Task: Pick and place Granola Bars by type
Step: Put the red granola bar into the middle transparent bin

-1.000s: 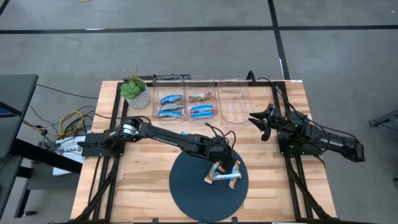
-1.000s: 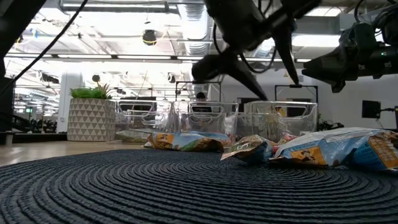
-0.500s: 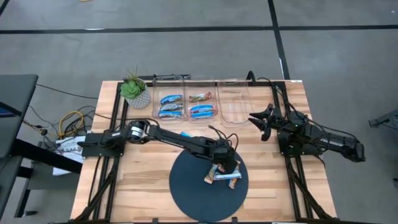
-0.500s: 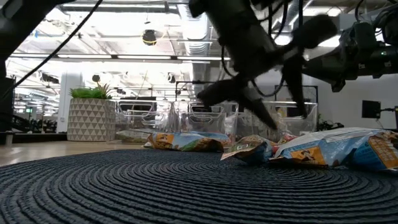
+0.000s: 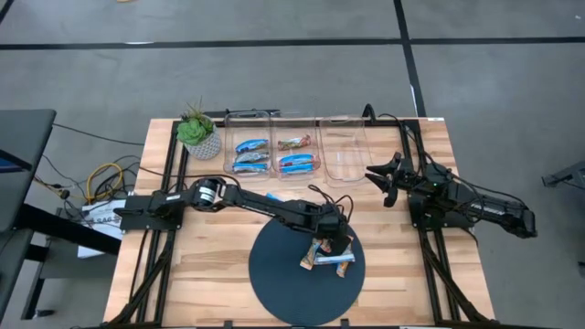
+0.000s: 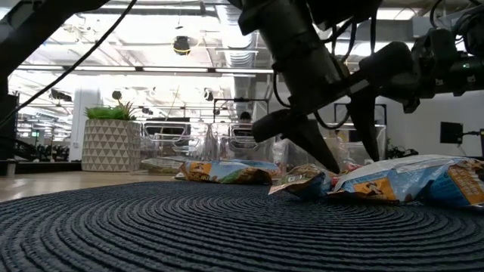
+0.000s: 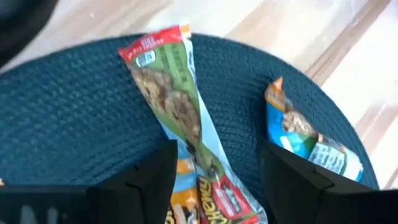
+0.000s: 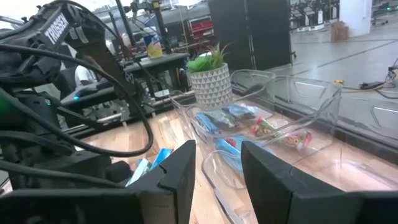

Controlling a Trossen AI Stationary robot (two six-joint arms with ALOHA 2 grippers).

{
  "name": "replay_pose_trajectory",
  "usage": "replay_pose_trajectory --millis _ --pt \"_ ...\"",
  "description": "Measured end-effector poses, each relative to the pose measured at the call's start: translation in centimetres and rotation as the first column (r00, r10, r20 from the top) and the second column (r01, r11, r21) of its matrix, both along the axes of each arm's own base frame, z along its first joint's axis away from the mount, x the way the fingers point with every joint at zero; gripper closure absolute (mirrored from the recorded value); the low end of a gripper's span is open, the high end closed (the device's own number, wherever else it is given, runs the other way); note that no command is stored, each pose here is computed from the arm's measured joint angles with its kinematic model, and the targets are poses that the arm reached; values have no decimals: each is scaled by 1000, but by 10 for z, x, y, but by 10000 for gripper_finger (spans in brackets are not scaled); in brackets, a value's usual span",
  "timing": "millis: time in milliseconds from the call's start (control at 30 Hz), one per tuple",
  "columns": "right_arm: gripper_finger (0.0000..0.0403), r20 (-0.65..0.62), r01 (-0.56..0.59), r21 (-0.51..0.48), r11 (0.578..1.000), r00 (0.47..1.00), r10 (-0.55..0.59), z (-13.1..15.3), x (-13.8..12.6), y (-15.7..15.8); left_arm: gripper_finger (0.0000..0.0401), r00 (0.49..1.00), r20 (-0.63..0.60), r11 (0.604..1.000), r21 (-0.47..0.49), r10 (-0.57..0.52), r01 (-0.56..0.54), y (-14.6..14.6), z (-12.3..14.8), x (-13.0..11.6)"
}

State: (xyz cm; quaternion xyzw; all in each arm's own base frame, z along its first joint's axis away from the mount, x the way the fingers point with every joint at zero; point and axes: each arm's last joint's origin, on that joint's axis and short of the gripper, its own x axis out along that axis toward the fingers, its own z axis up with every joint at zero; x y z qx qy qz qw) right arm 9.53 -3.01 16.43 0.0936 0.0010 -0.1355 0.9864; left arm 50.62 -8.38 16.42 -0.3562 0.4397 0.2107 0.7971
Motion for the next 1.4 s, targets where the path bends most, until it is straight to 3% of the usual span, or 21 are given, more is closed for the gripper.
replay_pose_trajectory --millis 200,700,933,1267,1400 --pt "280 0 0 0 1000 1000 0 0 0 0 205 1000 -21 1000 -17 -15 15 -1 -17 3" --pt "280 1 -1 0 1000 1000 1 0 0 0 320 999 -19 999 -24 -47 46 -2 -20 5" --pt "280 0 -1 0 1000 1000 1 0 0 0 353 997 -14 997 -26 -70 70 -3 -19 6" --pt "280 0 -1 0 1000 1000 1 0 0 0 363 991 31 992 20 -128 127 3 6 14" --pt "280 0 -1 0 1000 1000 1 0 0 0 363 979 26 977 75 -201 198 5 23 15"
